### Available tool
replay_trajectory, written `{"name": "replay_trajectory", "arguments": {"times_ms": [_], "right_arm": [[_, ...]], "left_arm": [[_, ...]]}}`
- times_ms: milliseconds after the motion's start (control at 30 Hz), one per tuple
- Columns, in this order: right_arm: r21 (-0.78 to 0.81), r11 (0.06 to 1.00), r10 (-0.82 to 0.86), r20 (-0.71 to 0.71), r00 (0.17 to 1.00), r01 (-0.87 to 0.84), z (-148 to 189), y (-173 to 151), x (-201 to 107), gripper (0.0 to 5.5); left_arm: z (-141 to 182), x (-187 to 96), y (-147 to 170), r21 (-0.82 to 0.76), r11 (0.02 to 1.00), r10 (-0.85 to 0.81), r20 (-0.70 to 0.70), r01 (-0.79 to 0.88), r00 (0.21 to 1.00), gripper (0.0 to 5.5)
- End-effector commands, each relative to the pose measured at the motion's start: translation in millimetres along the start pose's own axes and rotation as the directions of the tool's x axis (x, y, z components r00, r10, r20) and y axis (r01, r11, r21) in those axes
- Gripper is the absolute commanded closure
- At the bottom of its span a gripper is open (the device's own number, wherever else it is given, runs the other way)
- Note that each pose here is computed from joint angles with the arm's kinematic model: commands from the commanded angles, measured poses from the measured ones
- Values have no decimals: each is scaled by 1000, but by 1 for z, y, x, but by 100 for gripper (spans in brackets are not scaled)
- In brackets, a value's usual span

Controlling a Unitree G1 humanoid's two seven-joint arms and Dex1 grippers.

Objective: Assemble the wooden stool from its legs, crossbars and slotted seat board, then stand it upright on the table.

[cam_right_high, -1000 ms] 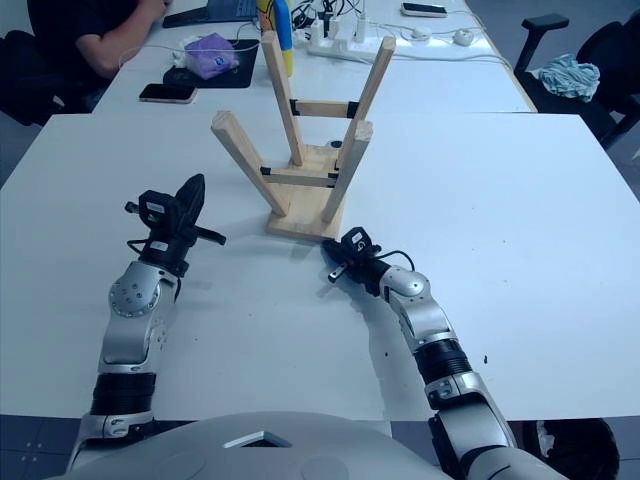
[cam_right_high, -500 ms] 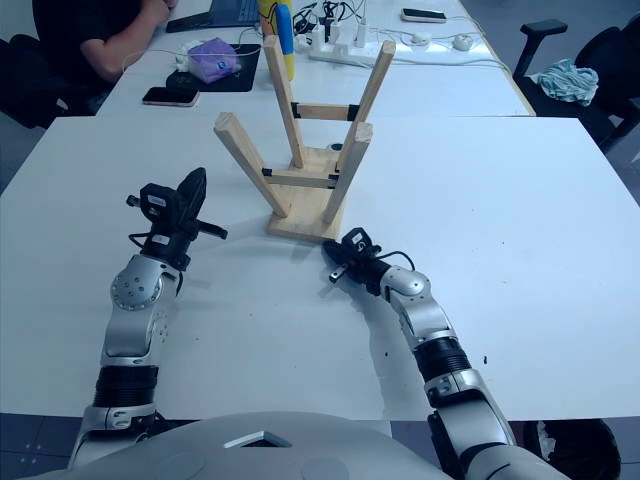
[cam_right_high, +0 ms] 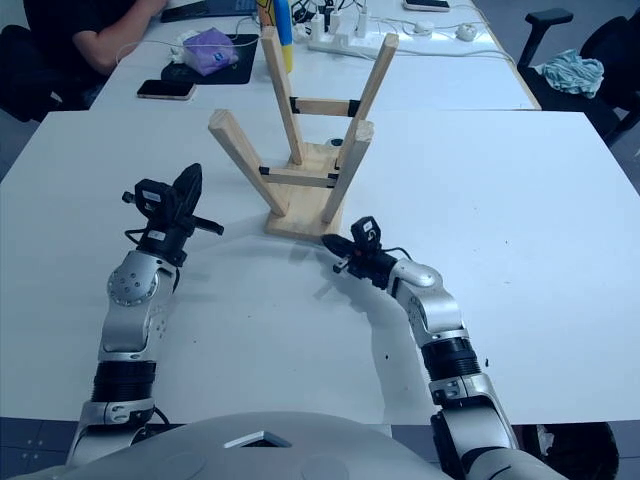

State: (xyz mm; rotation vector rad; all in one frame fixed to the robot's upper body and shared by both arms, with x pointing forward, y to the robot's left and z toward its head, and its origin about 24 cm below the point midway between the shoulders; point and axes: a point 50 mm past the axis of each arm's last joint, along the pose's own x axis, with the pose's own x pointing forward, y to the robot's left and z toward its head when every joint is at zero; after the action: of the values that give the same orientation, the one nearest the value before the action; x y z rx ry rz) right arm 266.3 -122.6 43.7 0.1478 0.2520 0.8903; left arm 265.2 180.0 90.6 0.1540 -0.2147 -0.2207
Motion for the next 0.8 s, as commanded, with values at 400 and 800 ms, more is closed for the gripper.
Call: {"name": "replay_trajectory", "arguments": {"times_ms": [400, 800], "right_arm": [[-65, 989, -143, -187, 972, 133, -25, -18, -8, 550], [-187, 912, -382, -58, 922, 366, -7, -49, -18, 550]], "left_arm": [[-6, -2, 5, -20, 1000, 23, -43, -24, 999, 549], [-10, -10, 3, -29, 999, 32, -68, -34, 997, 549]]}}
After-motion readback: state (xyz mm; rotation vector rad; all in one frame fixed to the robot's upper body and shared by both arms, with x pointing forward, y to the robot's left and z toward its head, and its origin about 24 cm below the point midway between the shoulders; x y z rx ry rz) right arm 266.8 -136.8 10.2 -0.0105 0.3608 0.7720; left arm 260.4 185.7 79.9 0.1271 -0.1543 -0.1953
